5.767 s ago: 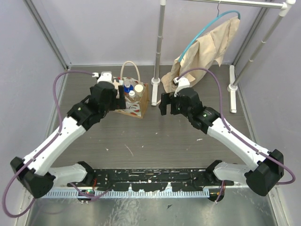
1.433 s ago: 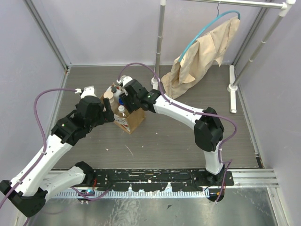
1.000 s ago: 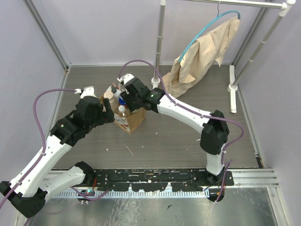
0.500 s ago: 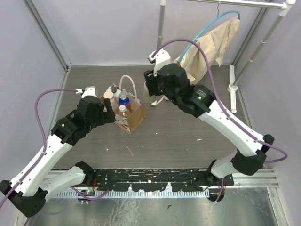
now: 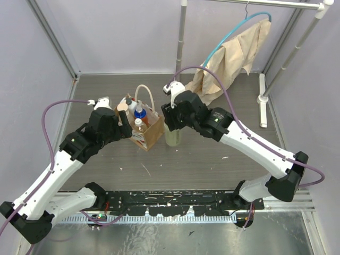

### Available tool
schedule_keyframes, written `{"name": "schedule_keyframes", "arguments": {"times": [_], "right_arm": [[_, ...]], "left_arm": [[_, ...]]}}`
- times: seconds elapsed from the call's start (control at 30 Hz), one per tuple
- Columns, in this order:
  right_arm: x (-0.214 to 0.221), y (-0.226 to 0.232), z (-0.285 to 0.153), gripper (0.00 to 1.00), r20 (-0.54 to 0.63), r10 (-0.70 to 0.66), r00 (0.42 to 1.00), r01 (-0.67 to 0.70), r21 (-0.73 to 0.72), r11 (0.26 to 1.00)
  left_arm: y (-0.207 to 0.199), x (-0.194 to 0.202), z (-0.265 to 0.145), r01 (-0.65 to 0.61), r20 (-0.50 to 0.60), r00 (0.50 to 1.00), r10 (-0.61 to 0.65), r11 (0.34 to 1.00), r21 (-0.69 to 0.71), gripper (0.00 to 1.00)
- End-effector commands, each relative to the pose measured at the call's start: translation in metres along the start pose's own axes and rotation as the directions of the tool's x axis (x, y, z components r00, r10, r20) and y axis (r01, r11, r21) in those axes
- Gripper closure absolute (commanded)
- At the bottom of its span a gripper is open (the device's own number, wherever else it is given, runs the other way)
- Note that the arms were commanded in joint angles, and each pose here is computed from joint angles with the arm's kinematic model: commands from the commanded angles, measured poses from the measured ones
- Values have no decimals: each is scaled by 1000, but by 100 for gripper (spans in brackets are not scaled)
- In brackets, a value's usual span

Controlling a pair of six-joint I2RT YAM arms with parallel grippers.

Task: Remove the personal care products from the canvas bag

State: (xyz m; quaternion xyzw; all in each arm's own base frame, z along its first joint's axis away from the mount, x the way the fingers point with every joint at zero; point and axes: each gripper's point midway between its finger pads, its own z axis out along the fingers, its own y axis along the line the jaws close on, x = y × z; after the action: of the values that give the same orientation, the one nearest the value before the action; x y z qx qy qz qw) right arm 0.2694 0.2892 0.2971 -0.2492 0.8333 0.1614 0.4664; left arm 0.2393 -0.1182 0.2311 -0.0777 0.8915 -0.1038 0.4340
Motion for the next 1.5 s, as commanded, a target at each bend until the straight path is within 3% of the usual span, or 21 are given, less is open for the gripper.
{"name": "schedule_keyframes", "arguments": {"times": [0.0, 0.27, 0.57, 0.83, 1.17, 1.27, 1.37, 1.47], "right_arm": [[-33, 10, -17, 62, 166, 102, 981, -92, -69, 993], [16, -15, 11, 63, 76, 68, 995, -75, 88, 993], [39, -32, 17, 63, 37, 69, 997, -74, 165, 984], [47, -43, 20, 63, 25, 75, 997, -79, 192, 978], [55, -55, 20, 62, 26, 88, 996, -91, 216, 972], [58, -58, 22, 54, 18, 88, 996, -90, 224, 970], [61, -60, 22, 40, 16, 87, 996, -89, 230, 969], [62, -61, 22, 35, 14, 84, 996, -85, 238, 968]], "left_arm": [[-7, 2, 4, 18, -11, 1000, -17, 999, 27, 7], [-31, -9, 15, 18, -9, 1000, -17, 996, 83, 18], [-69, -19, 26, -51, -36, 998, 55, 992, 113, 15], [-69, 7, 63, -107, -163, 981, 110, 994, 25, 13], [-51, 24, 99, -182, -199, 967, 159, 978, -106, 13], [-51, 29, 106, -189, -201, 966, 164, 976, -111, 13], [-49, 34, 111, -200, -210, 962, 173, 973, -112, 20], [-48, 37, 113, -211, -218, 959, 183, 971, -113, 40]]}}
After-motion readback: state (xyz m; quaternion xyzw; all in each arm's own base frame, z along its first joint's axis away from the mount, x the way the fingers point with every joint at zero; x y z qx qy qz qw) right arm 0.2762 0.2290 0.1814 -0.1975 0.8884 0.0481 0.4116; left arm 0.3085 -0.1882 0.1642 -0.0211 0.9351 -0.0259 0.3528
